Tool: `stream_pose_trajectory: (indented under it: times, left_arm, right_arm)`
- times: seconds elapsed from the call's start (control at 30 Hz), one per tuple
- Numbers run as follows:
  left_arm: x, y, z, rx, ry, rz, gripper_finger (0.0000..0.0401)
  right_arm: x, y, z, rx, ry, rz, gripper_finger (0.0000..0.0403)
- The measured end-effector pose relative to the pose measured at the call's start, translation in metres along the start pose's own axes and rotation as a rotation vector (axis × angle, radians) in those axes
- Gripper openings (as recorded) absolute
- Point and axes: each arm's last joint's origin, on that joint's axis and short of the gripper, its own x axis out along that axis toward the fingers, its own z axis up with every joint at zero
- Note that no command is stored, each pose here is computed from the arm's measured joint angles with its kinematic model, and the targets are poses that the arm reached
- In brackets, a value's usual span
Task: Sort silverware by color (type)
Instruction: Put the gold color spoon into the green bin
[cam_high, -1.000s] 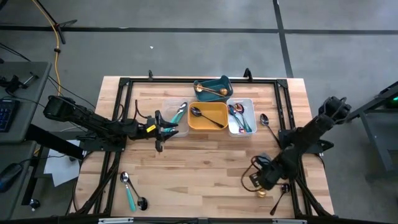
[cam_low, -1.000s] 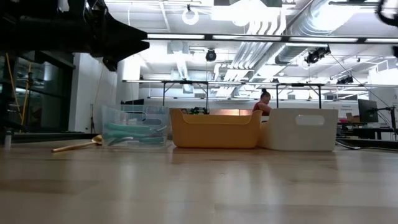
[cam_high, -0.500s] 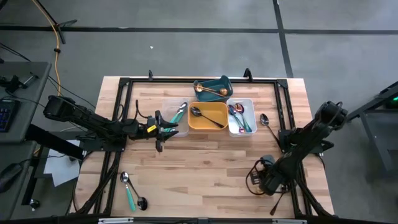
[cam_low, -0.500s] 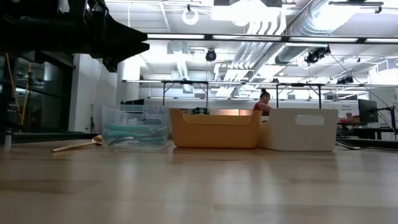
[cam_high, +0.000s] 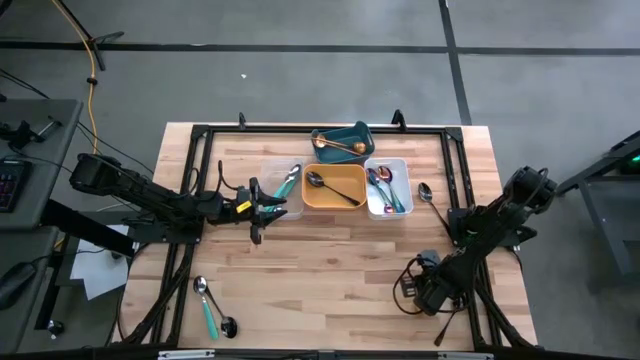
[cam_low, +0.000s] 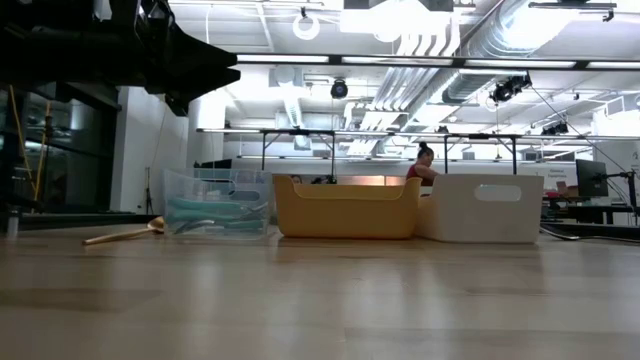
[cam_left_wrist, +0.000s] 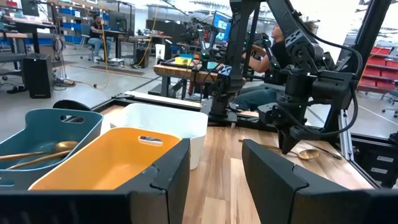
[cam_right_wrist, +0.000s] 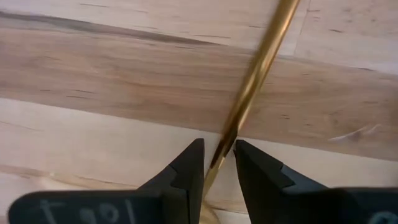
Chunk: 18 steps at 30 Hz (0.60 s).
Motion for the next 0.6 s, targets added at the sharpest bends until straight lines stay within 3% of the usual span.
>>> stream_pose_trajectory:
  times: [0.3, 0.5, 0.6]
  left_arm:
    - [0.0000, 0.0000, 0.0000, 0.000, 0.000, 0.000, 0.0140]
    - [0.0000, 0.0000, 0.0000, 0.000, 0.000, 0.000, 0.0140]
    - [0.0000, 0.0000, 0.0000, 0.000, 0.000, 0.000, 0.0140]
  right_arm:
    - [0.0071, 0.0003, -0.0003, -0.048, -0.013, -0.032, 0.0083]
    - [0.0076, 0.0009, -0.0003, -0.082, -0.019, -0.023, 0.0017]
    - [0.0076, 0.0011, 0.0001, -0.101, -0.026, -0.019, 0.0015]
